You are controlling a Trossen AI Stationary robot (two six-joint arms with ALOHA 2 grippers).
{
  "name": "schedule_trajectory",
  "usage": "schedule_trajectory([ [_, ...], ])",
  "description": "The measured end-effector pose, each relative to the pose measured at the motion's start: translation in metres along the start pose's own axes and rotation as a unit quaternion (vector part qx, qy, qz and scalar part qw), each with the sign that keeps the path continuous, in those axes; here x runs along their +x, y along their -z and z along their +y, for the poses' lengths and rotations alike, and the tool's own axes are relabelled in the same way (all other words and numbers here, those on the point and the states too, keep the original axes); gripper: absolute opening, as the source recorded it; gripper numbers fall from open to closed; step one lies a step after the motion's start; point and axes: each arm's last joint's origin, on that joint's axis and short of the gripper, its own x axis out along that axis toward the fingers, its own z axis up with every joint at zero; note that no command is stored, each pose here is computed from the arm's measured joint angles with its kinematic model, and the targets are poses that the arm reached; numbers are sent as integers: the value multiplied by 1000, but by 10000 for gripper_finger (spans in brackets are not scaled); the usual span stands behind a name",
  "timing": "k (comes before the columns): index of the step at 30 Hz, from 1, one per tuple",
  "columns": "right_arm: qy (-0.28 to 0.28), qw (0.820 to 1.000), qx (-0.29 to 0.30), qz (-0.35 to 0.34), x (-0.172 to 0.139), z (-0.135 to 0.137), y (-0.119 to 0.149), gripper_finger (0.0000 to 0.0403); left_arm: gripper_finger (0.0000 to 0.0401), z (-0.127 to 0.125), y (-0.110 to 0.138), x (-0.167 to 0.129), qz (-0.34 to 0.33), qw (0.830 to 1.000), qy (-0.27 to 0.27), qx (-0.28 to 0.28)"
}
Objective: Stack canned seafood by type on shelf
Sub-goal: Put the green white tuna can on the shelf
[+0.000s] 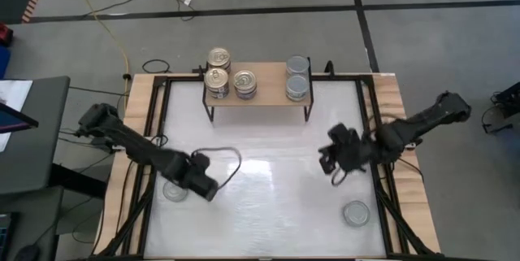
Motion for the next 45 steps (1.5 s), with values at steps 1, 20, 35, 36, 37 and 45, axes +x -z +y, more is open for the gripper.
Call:
schedule_trajectory([
  [1, -7, 1000, 2, 6, 3, 2, 9, 23, 265, -1, 7, 5, 22, 1000, -22, -4],
  [20, -65, 998, -9, 17, 29, 40, 61, 23, 265, 22, 50, 61, 58, 988, -130, -58],
  [35, -84, 996, -14, 23, 24, 44, 67, 23, 265, -32, -11, 80, -78, 961, 259, -59],
  [36, -83, 996, -13, 22, 25, 44, 66, 23, 265, -37, -19, 79, -102, 952, 283, -57],
  [37, -82, 996, -12, 21, 25, 44, 65, 23, 265, -40, -28, 77, -130, 944, 299, -57],
  [45, -86, 996, -7, 20, 26, 44, 64, 23, 265, -54, -56, 52, -215, 883, 416, -30],
])
